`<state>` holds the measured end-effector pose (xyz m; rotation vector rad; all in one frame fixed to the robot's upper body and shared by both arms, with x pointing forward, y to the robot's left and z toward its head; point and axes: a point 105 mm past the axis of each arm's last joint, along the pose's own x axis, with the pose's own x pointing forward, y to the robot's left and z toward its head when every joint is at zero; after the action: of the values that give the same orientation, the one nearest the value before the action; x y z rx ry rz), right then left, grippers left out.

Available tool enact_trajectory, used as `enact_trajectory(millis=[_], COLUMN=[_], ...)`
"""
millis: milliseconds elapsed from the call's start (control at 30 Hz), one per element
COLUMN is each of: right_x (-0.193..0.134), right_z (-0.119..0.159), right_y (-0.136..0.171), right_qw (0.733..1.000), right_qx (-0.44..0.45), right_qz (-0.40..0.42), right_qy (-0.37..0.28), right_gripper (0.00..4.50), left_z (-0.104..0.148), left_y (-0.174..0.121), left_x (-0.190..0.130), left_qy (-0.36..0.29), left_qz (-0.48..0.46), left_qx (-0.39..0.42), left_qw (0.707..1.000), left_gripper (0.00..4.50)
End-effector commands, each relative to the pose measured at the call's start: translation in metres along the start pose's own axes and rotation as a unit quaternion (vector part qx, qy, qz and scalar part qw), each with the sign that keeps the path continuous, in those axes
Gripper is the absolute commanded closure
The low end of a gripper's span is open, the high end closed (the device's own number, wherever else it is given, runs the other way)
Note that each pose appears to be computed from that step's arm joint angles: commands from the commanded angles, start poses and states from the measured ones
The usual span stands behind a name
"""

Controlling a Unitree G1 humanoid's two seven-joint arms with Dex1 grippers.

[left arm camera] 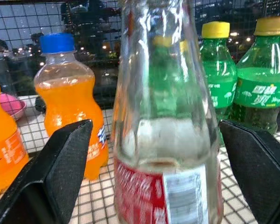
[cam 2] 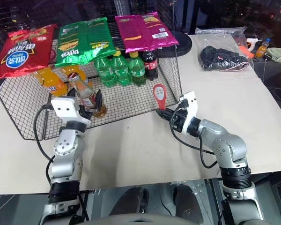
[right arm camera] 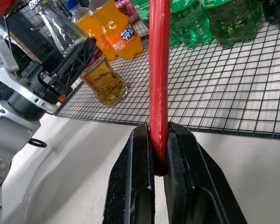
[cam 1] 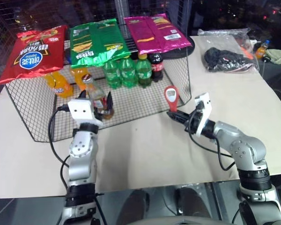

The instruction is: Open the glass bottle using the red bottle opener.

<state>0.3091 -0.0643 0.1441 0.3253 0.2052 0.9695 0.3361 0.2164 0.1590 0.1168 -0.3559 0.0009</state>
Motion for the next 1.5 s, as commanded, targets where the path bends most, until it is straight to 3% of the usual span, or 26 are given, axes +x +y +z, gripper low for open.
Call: enact_trajectory(millis=[33,67,100,167,200,267,567,933,1233,1500], right_x=[0.0,0.0,0.0,0.001,0.001,0.001,-0.002,-0.017,-0.023,-0.022], right_z=[0.01,0.01,0.01,0.009,0.008,0.008,0.007,0.018,0.019,0.017], right_y=[0.007,0.007,0.007,0.007,0.007,0.007,0.004,-0.019,-0.027,-0.025], right_qw=[0.999,0.999,0.999,0.999,0.999,0.999,0.999,0.998,0.996,0.997], right_qx=[-0.02,-0.021,-0.022,-0.023,-0.023,-0.023,-0.032,-0.052,-0.054,-0.049], right_qz=[0.011,0.01,0.01,0.01,0.01,0.01,-0.001,-0.04,-0.057,-0.059], right_qy=[-0.022,-0.022,-0.022,-0.021,-0.021,-0.019,-0.018,-0.024,-0.03,-0.032], right_gripper=[4.5,4.5,4.5,4.5,4.5,4.5,4.5,4.5,4.5,4.5], left_z=[0.001,0.0,0.0,0.0,0.0,0.001,0.026,0.042,0.037,0.03], left_y=[-0.004,-0.004,-0.004,-0.003,-0.002,-0.002,-0.03,-0.076,-0.113,-0.125], left_x=[0.003,0.003,0.004,0.003,0.003,0.003,0.003,-0.019,-0.043,-0.057], left_qy=[0.0,0.001,0.002,0.001,0.0,0.0,-0.048,-0.041,-0.018,-0.006], left_qz=[-0.009,-0.009,-0.009,-0.007,-0.007,-0.008,-0.074,-0.234,-0.331,-0.368], left_qx=[-0.002,-0.003,-0.003,-0.001,0.004,0.009,-0.059,-0.096,-0.09,-0.108], left_qw=[1.0,1.0,1.0,1.0,1.0,1.0,0.994,0.967,0.939,0.924], left_gripper=[0.03,0.03,0.55,1.01,1.68,1.84,1.84,1.84,1.84,1.84])
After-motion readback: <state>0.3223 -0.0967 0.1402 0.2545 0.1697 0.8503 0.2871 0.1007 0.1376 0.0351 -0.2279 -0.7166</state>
